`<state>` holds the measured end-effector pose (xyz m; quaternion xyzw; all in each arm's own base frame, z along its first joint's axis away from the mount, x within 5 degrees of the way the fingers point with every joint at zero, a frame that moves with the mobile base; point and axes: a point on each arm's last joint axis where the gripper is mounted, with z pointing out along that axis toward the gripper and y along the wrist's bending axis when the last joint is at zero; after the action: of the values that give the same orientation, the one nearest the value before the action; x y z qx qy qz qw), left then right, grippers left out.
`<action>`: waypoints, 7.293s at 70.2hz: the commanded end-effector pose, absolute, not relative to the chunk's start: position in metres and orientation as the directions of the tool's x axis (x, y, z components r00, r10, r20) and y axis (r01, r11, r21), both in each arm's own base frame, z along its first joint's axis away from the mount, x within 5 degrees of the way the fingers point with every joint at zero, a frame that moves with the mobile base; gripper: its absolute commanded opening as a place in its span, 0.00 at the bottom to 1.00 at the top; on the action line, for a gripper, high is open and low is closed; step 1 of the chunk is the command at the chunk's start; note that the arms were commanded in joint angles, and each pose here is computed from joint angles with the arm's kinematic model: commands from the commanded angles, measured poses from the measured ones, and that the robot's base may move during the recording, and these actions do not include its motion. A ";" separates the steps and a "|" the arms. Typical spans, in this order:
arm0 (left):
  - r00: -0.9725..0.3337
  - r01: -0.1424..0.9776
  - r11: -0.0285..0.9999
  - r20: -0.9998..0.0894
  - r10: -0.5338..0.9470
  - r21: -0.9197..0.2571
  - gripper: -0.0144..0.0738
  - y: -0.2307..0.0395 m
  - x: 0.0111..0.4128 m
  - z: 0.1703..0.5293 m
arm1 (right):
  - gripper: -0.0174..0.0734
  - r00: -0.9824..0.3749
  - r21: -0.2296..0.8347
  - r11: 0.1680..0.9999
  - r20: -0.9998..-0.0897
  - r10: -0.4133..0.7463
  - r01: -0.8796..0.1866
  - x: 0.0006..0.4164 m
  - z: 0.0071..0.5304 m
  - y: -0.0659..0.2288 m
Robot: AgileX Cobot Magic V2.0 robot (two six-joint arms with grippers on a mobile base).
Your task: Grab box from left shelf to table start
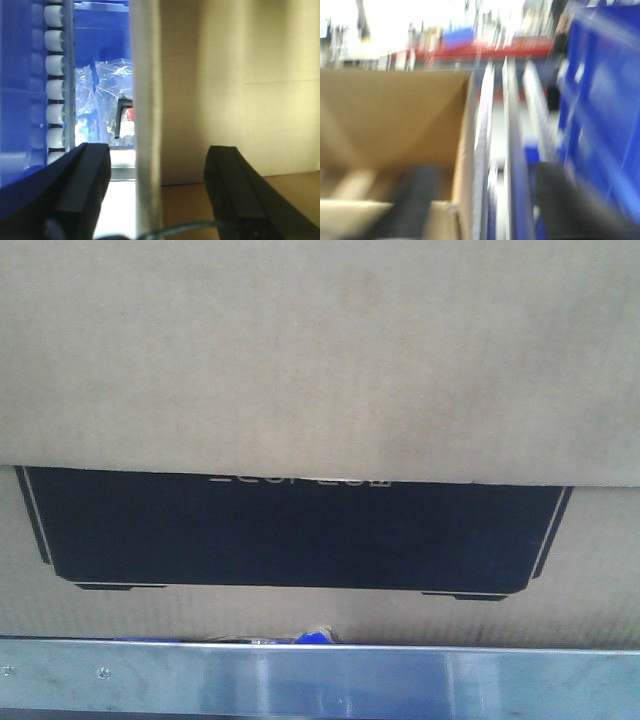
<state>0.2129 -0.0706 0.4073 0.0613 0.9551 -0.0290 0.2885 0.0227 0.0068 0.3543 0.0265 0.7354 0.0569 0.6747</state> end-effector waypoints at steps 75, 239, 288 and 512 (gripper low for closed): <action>-0.790 0.124 0.992 -0.608 0.081 -0.029 0.04 -0.067 0.208 0.422 | 0.23 -0.775 0.035 0.991 -0.627 -0.079 -0.129 0.246 0.370 0.018; -0.101 0.305 0.947 -0.992 -0.071 -0.099 0.06 0.006 -0.004 0.417 | 0.25 -0.076 0.048 0.982 -0.996 0.035 -0.183 -0.023 0.401 0.012; -0.119 0.303 0.948 -0.991 -0.064 -0.097 0.06 0.004 0.000 0.411 | 0.25 -0.076 0.048 0.982 -0.996 0.035 -0.183 -0.023 0.401 0.012; -0.344 0.284 0.955 -0.939 0.019 -0.085 0.06 -0.008 0.033 0.342 | 0.25 -0.076 0.048 0.982 -0.996 0.035 -0.183 -0.023 0.401 0.012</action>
<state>0.0286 -0.0136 0.3269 0.0865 0.8417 -0.1536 0.5103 -0.0246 0.0166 0.3797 -0.0570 0.7796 0.1054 0.6147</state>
